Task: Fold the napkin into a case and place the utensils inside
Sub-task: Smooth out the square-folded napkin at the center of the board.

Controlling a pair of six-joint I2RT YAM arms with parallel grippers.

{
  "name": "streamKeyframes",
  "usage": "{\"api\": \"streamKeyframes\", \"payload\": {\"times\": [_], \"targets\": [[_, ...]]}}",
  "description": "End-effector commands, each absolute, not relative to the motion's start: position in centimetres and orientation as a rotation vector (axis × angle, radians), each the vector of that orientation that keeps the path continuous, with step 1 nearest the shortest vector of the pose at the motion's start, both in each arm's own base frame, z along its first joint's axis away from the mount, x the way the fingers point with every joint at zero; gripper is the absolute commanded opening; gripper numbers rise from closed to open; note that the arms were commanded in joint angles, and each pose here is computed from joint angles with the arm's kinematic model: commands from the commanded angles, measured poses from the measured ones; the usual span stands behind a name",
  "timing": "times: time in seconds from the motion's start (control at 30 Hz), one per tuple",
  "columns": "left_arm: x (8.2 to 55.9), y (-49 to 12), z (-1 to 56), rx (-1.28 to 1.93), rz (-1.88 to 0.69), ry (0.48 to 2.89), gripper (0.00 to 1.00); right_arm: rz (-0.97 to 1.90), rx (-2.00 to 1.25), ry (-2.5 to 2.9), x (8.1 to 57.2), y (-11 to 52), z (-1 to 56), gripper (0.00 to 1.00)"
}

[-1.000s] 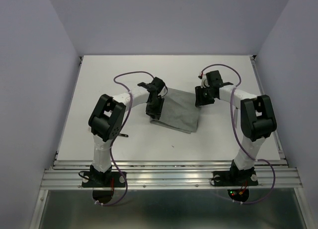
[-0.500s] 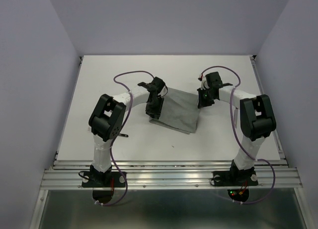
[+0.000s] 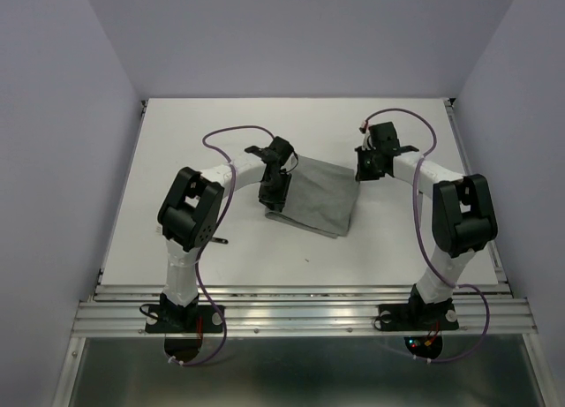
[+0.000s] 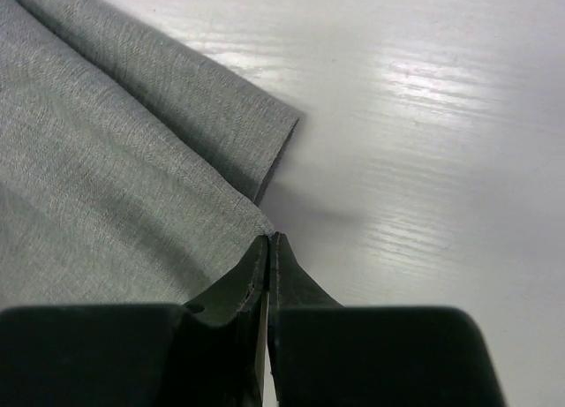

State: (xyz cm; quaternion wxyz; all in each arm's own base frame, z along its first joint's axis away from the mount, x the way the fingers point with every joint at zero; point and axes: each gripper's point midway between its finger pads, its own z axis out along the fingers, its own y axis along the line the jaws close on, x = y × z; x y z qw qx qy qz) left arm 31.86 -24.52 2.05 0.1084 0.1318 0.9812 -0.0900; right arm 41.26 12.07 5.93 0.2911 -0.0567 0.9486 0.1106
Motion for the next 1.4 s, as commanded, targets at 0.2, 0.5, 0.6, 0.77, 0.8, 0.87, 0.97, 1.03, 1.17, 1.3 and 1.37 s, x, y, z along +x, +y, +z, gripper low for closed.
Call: {"api": "streamKeyframes", "payload": {"times": [0.2, 0.5, 0.6, 0.77, 0.8, 0.87, 0.97, 1.03, 1.17, 1.3, 1.37], "targets": [[31.2, -22.8, -0.6, 0.420, -0.162, 2.951, 0.41, 0.101, 0.024, 2.334, 46.5, 9.7, 9.0, 0.01], [30.9, -22.8, -0.7, 0.428, -0.175, 2.960, 0.41, 0.065, 0.023, 2.330, 48.2, 9.5, 7.5, 0.01], [30.8, -22.8, -0.7, 0.428, -0.173, 2.963, 0.41, 0.036, 0.034, 2.348, 48.2, 9.1, 6.6, 0.04], [30.7, -22.9, -0.3, 0.425, -0.190, 2.961, 0.41, -0.001, 0.090, 2.323, 48.3, 8.4, 7.5, 0.41], [30.9, -23.1, 0.2, 0.424, -0.198, 2.951, 0.41, 0.008, 0.097, 2.306, 48.3, 8.5, 8.5, 0.50], [31.2, -23.3, 1.0, 0.409, -0.209, 2.938, 0.40, 0.014, 0.108, 2.302, 48.0, 8.4, 9.4, 0.56], [32.1, -24.0, 3.5, 0.384, -0.252, 2.878, 0.41, 0.071, 0.124, 2.277, 47.3, 8.9, 11.7, 0.63], [32.8, -24.7, 5.9, 0.372, -0.304, 2.820, 0.42, 0.146, 0.126, 2.272, 46.1, 9.7, 12.8, 0.63], [33.2, -25.3, 8.8, 0.354, -0.363, 2.757, 0.43, 0.347, 0.149, 2.296, 43.3, 12.0, 13.8, 0.50], [32.4, -24.8, 8.2, 0.358, -0.353, 2.777, 0.42, 0.433, 0.181, 2.334, 39.8, 14.3, 13.1, 0.31], [31.5, -24.5, 7.3, 0.369, -0.362, 2.802, 0.41, 0.497, 0.173, 2.366, 37.4, 16.2, 12.4, 0.26]]}}
